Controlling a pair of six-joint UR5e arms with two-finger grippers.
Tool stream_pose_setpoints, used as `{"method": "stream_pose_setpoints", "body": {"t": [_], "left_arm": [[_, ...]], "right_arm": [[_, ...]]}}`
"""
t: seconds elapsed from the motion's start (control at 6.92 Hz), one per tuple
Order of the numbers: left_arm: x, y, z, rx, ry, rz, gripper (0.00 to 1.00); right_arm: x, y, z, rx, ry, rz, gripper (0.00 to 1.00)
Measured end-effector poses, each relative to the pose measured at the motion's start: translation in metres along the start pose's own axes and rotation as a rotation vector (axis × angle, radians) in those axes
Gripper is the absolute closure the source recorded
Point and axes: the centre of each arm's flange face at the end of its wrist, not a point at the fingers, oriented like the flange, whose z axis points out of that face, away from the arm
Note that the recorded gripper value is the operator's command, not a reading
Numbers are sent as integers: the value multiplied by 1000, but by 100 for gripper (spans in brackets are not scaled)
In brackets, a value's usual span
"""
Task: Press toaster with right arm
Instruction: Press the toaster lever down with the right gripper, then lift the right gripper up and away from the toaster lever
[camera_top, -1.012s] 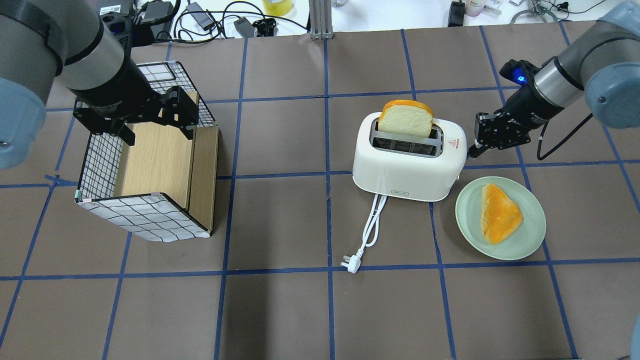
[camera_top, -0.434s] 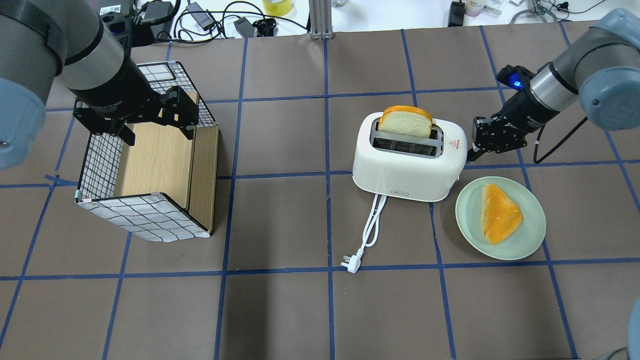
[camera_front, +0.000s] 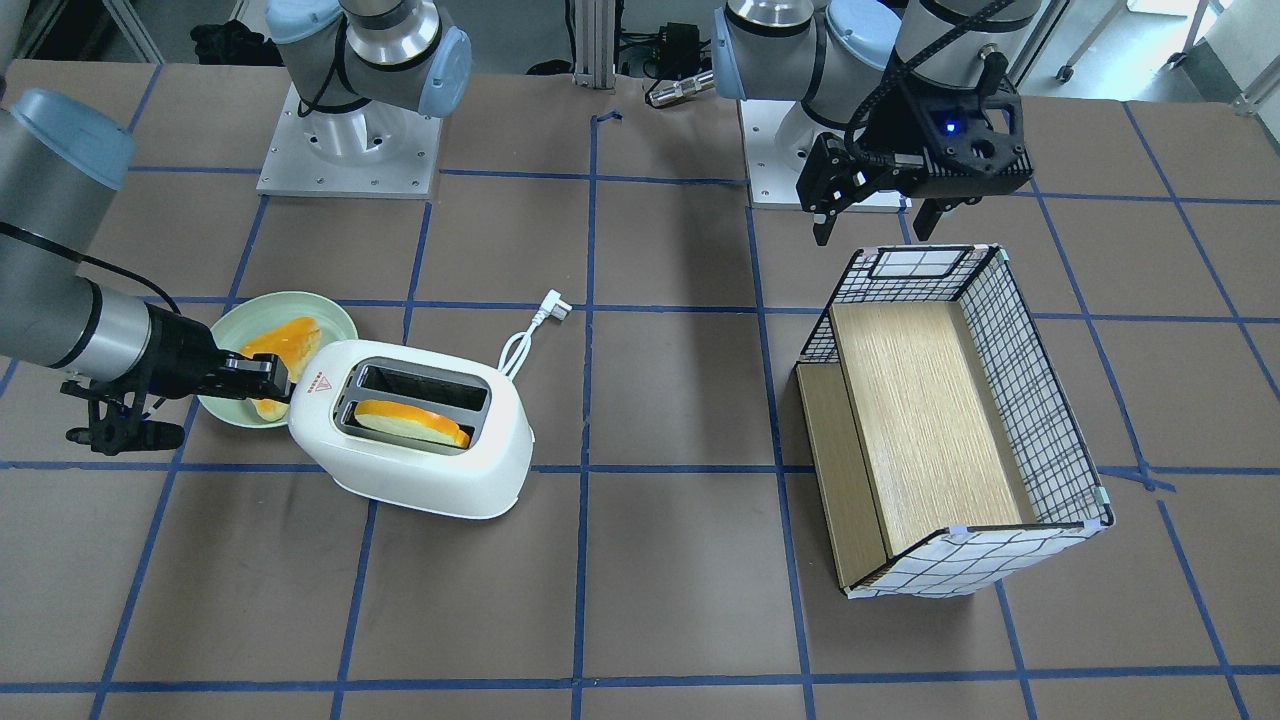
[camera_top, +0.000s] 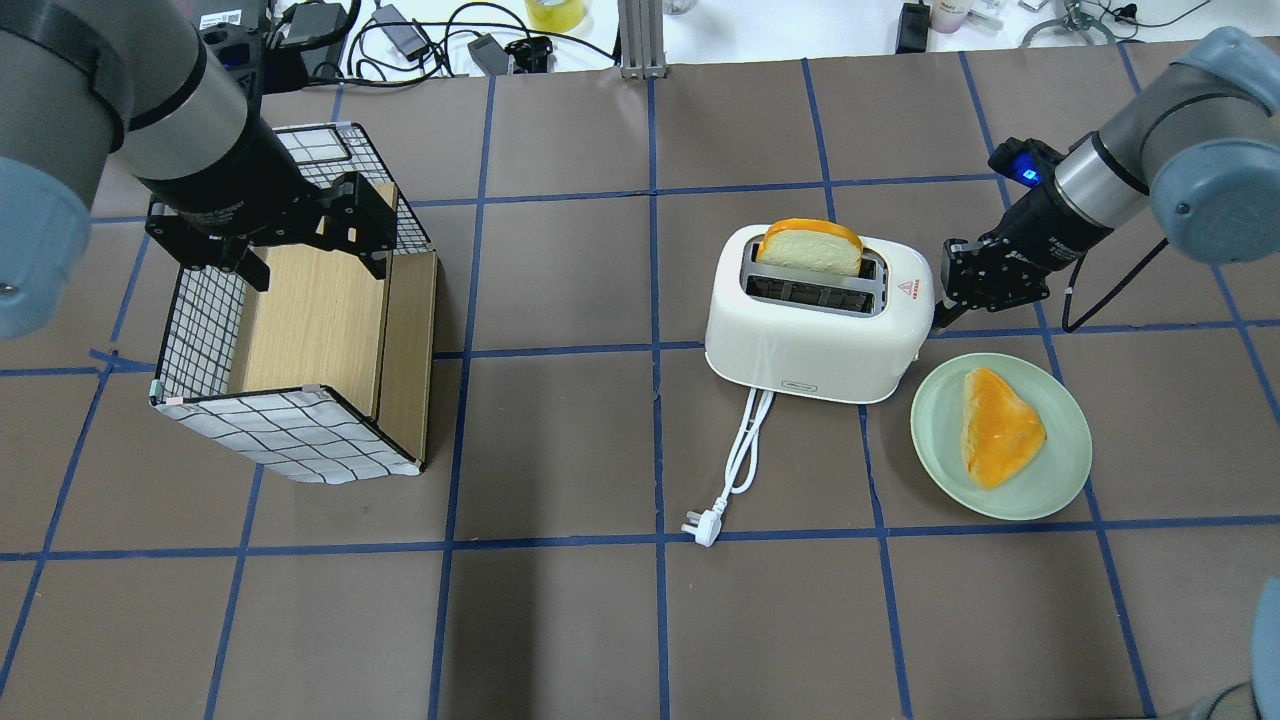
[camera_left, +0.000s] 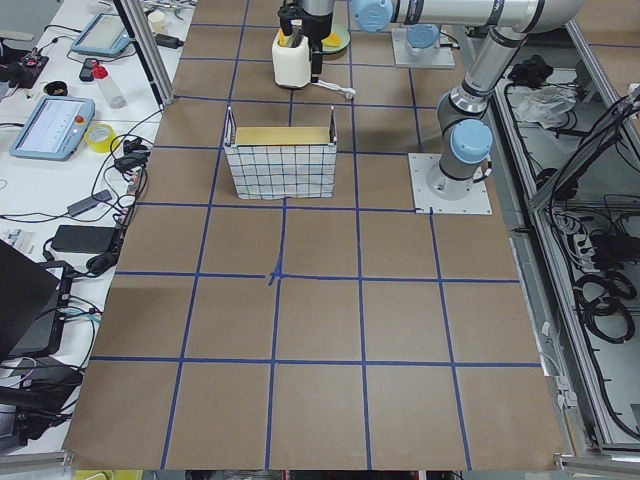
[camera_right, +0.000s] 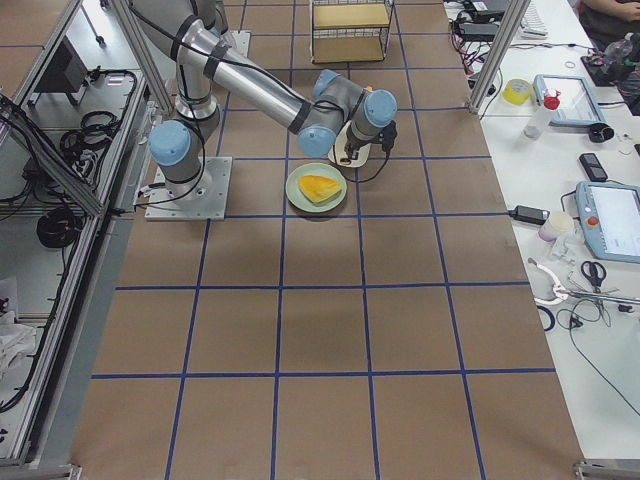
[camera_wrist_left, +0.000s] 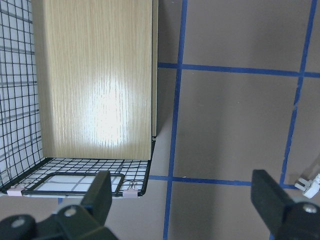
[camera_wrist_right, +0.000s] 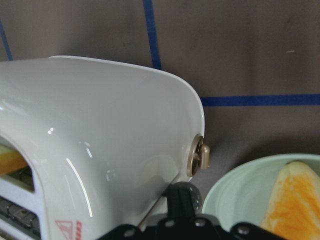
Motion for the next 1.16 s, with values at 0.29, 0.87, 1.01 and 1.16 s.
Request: {"method": "stream_pose_setpoints", "body": {"t": [0.29, 0.87, 1.01, 1.16], "left_arm": [[0, 0, 0, 0, 0, 0, 0], [0, 0, 0, 0, 0, 0, 0], [0, 0, 0, 0, 0, 0, 0], [0, 0, 0, 0, 0, 0, 0]], "right_arm": [[4, -1, 9, -15, -5, 6, 96], [0, -1, -2, 11, 10, 19, 84], [-9, 1, -23, 52, 28, 35, 71], [-22, 8, -51, 108, 48, 53, 50]]}}
